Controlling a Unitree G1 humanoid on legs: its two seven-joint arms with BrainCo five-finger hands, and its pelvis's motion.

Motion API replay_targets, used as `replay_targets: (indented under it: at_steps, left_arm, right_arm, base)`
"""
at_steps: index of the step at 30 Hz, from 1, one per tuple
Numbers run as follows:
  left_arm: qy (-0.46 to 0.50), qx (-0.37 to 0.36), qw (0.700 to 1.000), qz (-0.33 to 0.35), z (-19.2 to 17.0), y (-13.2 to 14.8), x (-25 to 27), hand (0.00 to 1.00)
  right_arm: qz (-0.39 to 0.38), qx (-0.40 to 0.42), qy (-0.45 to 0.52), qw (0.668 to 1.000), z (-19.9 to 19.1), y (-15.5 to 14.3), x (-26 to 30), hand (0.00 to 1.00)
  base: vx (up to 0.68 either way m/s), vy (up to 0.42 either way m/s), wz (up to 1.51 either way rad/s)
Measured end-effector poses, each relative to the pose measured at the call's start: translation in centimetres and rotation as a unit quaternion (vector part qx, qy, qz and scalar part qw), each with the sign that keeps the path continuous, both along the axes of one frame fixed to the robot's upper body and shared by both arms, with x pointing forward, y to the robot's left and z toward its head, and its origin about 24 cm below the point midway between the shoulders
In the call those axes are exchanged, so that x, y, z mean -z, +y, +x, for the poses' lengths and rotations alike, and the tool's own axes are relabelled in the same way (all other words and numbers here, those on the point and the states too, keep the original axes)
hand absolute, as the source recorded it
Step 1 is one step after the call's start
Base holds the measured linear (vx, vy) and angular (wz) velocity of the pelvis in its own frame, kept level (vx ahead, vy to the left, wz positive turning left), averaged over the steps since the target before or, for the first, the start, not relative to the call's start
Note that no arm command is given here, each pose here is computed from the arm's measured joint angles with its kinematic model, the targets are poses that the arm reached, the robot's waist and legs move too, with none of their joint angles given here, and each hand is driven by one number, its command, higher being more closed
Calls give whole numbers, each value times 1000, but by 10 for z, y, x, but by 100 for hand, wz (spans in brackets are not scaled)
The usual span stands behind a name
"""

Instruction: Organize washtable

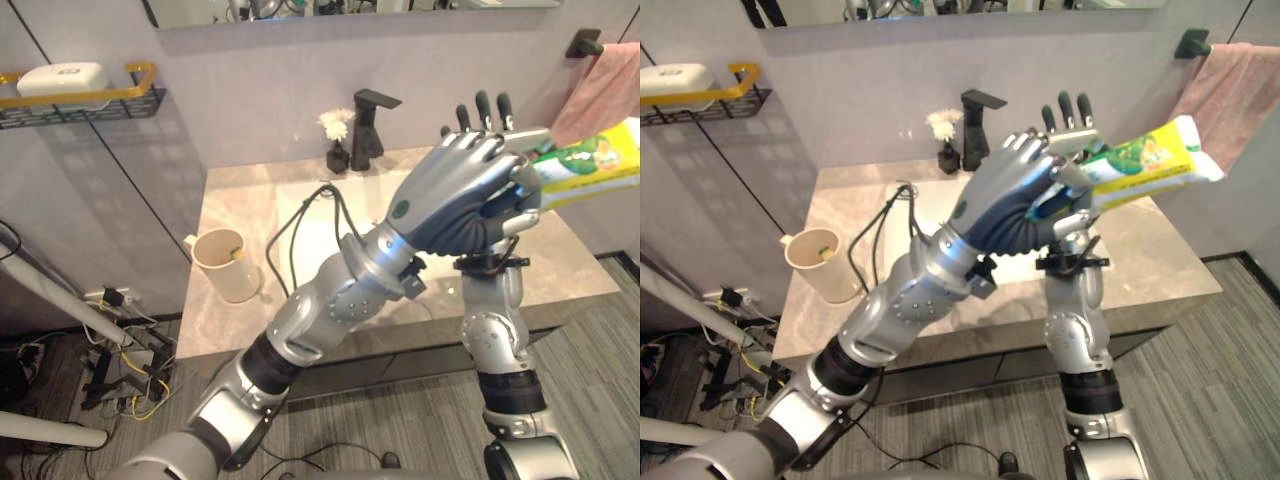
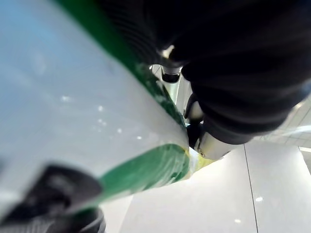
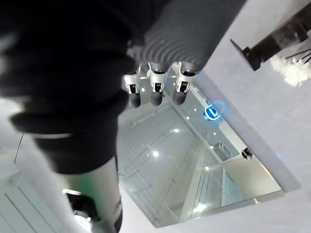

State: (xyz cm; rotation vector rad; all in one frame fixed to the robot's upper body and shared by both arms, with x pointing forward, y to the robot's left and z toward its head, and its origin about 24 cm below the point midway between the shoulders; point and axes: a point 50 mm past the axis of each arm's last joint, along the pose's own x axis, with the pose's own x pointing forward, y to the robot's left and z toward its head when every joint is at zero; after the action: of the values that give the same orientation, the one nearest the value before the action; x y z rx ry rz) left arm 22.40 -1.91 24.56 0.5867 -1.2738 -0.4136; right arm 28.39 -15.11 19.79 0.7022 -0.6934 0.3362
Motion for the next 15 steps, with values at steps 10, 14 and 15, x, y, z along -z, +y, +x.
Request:
replay_targets:
  at_steps: [10, 14, 15]
  left_arm:
    - [-11, 17, 1000, 1, -4, 0, 0, 100]
    - [-9, 13, 1000, 4, -2, 2, 3, 100]
    - [-7, 11, 1000, 5, -2, 3, 4, 100]
  right_arm:
    - [-20, -25, -28, 999, -10, 1, -7, 0]
    - [-39, -20, -14, 999, -15, -8, 3, 0]
    - [-44, -17, -9, 999, -17, -11, 5, 0]
  base:
    - [0, 0, 0]
    - [-7, -5, -2]
    - [0, 0, 0]
